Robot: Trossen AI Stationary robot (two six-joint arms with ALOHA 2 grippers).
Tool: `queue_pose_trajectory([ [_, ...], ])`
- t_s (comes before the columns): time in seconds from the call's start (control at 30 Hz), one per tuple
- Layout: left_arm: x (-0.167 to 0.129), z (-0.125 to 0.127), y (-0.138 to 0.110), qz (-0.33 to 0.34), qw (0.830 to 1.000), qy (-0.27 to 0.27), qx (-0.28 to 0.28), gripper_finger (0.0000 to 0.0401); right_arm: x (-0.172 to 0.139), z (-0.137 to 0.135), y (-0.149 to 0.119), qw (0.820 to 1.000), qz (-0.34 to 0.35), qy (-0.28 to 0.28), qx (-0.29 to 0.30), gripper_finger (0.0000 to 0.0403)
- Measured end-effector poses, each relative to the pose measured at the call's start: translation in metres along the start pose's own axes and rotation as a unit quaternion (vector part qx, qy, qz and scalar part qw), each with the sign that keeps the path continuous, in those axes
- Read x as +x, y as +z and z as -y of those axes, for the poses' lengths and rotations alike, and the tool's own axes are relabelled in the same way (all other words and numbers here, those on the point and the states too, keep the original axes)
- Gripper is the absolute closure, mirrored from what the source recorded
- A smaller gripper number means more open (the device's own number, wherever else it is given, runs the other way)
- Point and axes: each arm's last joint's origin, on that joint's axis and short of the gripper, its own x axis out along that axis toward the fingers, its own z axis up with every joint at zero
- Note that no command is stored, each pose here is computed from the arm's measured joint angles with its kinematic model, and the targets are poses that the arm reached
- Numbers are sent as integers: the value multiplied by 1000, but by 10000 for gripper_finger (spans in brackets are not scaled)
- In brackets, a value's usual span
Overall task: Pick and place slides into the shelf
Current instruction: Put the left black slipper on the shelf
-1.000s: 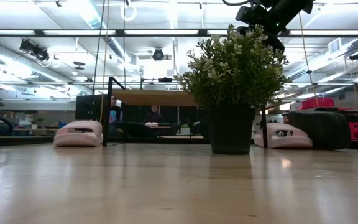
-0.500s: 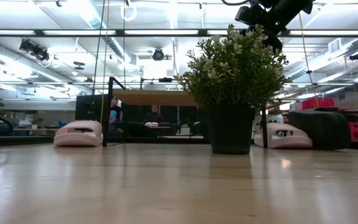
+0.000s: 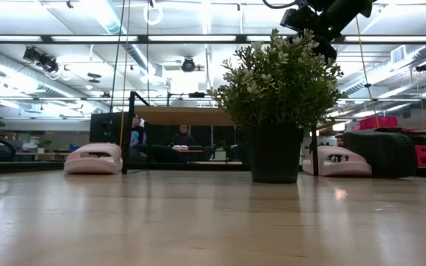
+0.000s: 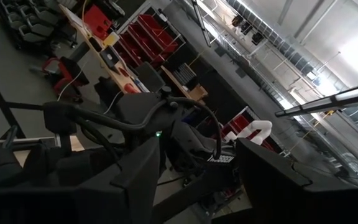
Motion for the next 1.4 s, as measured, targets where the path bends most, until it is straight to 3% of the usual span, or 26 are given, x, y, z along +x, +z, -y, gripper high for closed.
queue_pose_trajectory([
  [0.4, 0, -1, -1, -4, 1000, 4, -2, 187, 0, 0, -3, 1000, -11, 10, 14, 352],
  [0.87, 0, -1, -1, -6, 1000, 6, 0, 192, 0, 1, -5, 1000, -17, 5, 17, 275],
  [1.4, 0, -1, -2, -7, 1000, 7, 6, 190, 0, 0, -5, 1000, -17, 13, 5, 270],
])
